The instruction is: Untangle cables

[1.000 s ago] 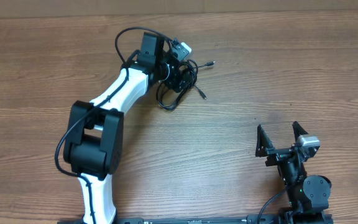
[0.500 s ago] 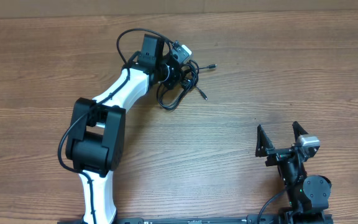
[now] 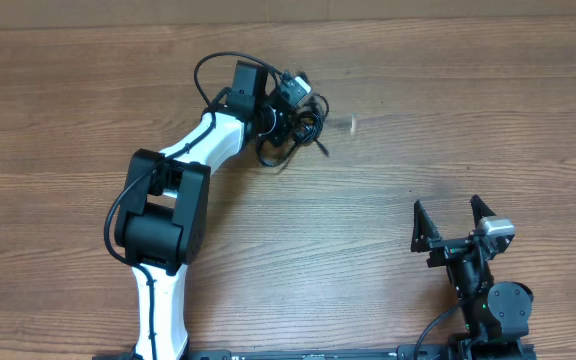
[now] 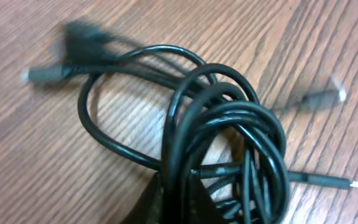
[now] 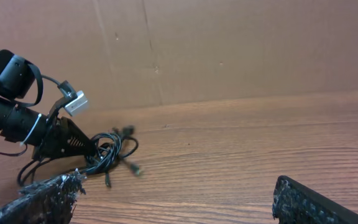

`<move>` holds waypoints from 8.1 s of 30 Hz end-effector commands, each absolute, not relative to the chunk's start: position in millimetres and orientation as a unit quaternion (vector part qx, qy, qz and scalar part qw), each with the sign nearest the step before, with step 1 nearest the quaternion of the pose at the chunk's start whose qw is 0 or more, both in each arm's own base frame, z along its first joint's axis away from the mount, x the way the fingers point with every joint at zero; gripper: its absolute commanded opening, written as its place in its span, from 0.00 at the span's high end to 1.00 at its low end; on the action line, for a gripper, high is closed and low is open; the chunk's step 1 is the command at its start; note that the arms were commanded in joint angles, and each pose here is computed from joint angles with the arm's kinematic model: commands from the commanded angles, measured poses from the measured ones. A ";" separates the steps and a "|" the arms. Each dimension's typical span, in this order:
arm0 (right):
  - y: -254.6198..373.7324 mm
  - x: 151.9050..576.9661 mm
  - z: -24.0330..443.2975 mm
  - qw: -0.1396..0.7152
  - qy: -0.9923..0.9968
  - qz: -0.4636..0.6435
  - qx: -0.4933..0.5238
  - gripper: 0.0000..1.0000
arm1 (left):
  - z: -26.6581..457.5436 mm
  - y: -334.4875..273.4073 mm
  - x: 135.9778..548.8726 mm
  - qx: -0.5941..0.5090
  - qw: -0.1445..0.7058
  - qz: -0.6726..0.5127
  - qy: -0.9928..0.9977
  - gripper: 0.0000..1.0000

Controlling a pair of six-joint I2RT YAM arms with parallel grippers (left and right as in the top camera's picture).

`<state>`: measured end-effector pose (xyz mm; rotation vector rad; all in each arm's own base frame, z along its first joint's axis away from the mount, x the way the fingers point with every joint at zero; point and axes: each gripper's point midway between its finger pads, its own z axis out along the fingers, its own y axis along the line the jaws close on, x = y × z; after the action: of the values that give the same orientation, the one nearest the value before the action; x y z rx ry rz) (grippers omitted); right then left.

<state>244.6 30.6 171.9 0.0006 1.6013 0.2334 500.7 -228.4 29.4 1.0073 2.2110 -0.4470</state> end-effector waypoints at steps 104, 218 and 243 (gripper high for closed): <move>130.7 250.9 266.8 0.232 0.898 0.372 -0.030 0.19 | 208.3 -278.8 306.1 0.244 0.131 -0.362 0.890 0.96; 120.7 288.0 219.0 0.186 0.925 0.332 0.020 0.96 | 190.6 -301.4 311.4 -0.201 0.094 -0.281 0.934 0.96; 120.6 287.5 218.7 0.185 0.925 0.331 0.020 0.44 | 207.3 -328.0 305.4 -0.014 0.119 -0.334 0.935 0.96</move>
<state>286.6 119.3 209.6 0.0735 2.6374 0.9258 314.9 -315.4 191.1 -0.4119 2.7667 -0.8957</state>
